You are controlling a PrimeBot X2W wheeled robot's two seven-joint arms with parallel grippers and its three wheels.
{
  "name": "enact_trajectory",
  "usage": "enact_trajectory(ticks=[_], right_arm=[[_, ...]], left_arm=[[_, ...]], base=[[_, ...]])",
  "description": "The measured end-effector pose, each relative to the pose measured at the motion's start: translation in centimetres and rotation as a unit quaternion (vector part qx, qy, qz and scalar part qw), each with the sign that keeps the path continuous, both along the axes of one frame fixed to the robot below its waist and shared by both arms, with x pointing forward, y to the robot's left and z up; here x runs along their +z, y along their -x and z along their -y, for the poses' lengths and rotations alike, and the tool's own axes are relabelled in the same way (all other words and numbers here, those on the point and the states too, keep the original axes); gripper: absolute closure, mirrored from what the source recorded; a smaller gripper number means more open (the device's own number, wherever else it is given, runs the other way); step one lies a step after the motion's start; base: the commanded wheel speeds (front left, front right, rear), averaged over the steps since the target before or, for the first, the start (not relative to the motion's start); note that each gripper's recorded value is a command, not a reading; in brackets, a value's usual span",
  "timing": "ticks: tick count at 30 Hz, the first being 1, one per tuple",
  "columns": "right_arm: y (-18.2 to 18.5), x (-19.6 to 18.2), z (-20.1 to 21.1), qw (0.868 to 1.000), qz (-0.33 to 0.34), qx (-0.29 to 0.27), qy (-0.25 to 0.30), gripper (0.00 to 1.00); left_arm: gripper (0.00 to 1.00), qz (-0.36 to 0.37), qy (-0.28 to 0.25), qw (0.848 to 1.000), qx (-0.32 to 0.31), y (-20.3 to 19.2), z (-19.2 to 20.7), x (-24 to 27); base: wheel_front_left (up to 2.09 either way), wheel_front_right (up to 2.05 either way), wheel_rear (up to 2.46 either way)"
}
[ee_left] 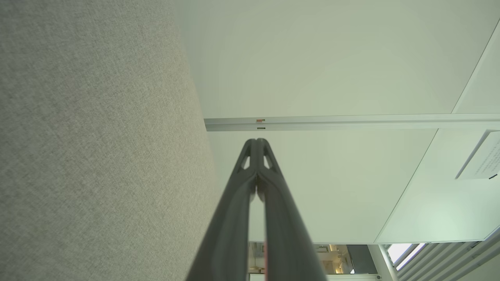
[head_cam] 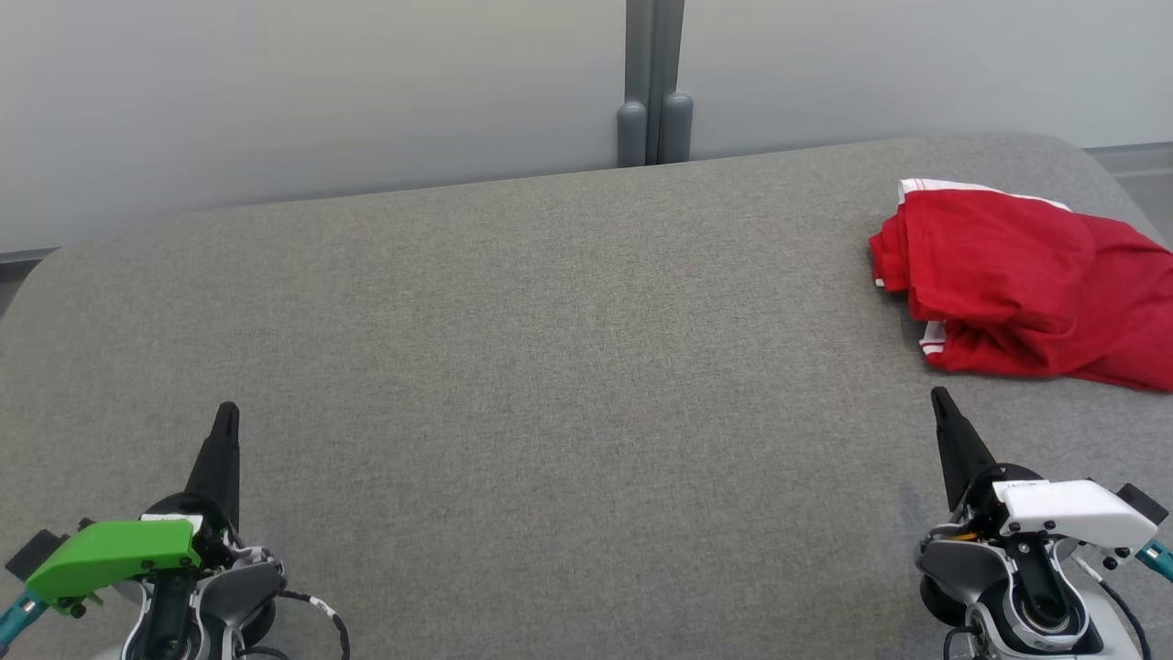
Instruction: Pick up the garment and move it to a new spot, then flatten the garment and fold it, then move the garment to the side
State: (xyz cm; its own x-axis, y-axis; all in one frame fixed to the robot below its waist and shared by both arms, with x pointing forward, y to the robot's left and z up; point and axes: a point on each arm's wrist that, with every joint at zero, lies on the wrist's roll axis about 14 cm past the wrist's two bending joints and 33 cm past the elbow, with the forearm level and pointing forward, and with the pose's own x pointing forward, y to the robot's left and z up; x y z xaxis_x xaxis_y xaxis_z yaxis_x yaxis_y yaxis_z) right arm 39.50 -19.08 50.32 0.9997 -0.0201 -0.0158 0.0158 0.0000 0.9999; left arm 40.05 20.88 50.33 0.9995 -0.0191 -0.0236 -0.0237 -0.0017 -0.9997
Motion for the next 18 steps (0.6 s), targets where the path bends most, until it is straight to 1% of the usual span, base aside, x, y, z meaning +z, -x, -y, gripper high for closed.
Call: enact_trajectory(ticks=[18], right_arm=[[0.0, 0.01, -0.01, 1.0, 0.0, 0.0, 0.0, 1.0]], left_arm=[[1.0, 0.0, 0.0, 1.0, 0.0, 0.0, -0.02, 0.01]], base=[[0.0, 0.0, 0.0]])
